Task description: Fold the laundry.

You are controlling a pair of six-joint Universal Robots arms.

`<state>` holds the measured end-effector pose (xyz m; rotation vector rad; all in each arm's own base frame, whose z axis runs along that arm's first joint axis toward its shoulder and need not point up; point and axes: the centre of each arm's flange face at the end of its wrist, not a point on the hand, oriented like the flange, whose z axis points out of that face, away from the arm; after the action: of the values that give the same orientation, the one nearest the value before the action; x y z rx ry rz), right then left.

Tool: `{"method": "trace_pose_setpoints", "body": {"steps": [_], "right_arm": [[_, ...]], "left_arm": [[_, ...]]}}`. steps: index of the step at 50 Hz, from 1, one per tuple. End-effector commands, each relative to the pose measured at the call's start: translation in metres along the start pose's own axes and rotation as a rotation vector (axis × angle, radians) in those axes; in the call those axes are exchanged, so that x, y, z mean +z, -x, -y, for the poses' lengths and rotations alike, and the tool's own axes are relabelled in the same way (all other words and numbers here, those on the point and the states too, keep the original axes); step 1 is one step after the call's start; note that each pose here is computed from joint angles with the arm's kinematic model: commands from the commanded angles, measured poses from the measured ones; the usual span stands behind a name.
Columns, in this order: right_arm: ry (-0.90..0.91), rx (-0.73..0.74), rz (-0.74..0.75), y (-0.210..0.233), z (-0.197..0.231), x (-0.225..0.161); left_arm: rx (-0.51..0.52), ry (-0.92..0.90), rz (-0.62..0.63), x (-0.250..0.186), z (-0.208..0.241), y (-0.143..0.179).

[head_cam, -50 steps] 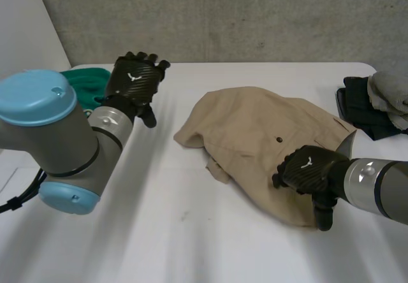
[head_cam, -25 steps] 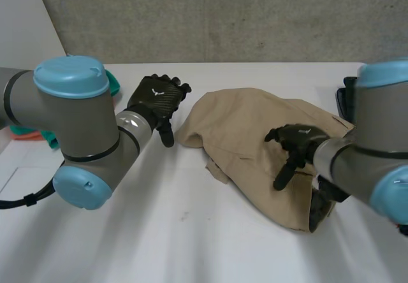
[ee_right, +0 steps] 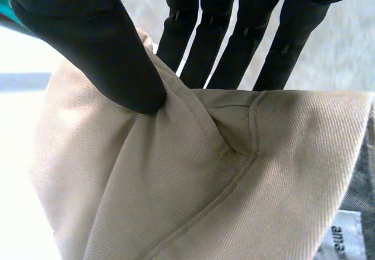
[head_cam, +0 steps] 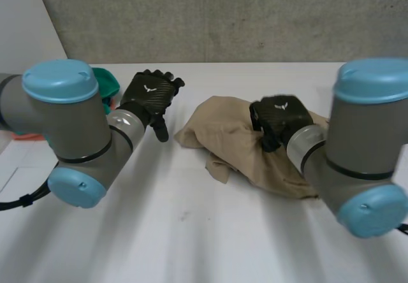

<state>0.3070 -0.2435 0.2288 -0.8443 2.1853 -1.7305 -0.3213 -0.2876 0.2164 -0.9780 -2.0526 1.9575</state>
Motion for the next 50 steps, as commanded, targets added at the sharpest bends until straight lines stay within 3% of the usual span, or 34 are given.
{"method": "trace_pose_setpoints", "body": {"steps": [1, 11, 16, 24, 30, 35, 42, 50], "right_arm": [[-0.107, -0.133, 0.068, 0.004, 0.042, -0.042], [-0.185, -0.129, 0.053, -0.003, 0.07, -0.066], [-0.226, -0.108, 0.036, -0.01, 0.085, -0.076], [-0.327, -0.123, -0.057, -0.041, 0.119, -0.081], [-0.429, -0.169, -0.145, -0.064, 0.158, -0.094], [-0.507, -0.179, -0.199, -0.076, 0.183, -0.11], [-0.6, -0.18, -0.24, -0.082, 0.206, -0.136], [-0.606, -0.147, -0.192, -0.071, 0.206, -0.135]], "left_arm": [[-0.003, 0.011, -0.041, 0.017, -0.006, -0.013], [-0.089, 0.175, -0.137, 0.019, -0.027, -0.048], [-0.147, 0.154, -0.114, 0.019, -0.015, -0.043], [-0.189, -0.081, 0.101, -0.027, 0.086, 0.023], [-0.185, -0.448, 0.143, -0.119, 0.2, 0.063], [-0.167, -0.505, 0.079, -0.151, 0.224, 0.066], [-0.174, -0.533, 0.11, -0.178, 0.246, 0.08], [-0.174, -0.574, 0.177, -0.167, 0.257, 0.1]]}}
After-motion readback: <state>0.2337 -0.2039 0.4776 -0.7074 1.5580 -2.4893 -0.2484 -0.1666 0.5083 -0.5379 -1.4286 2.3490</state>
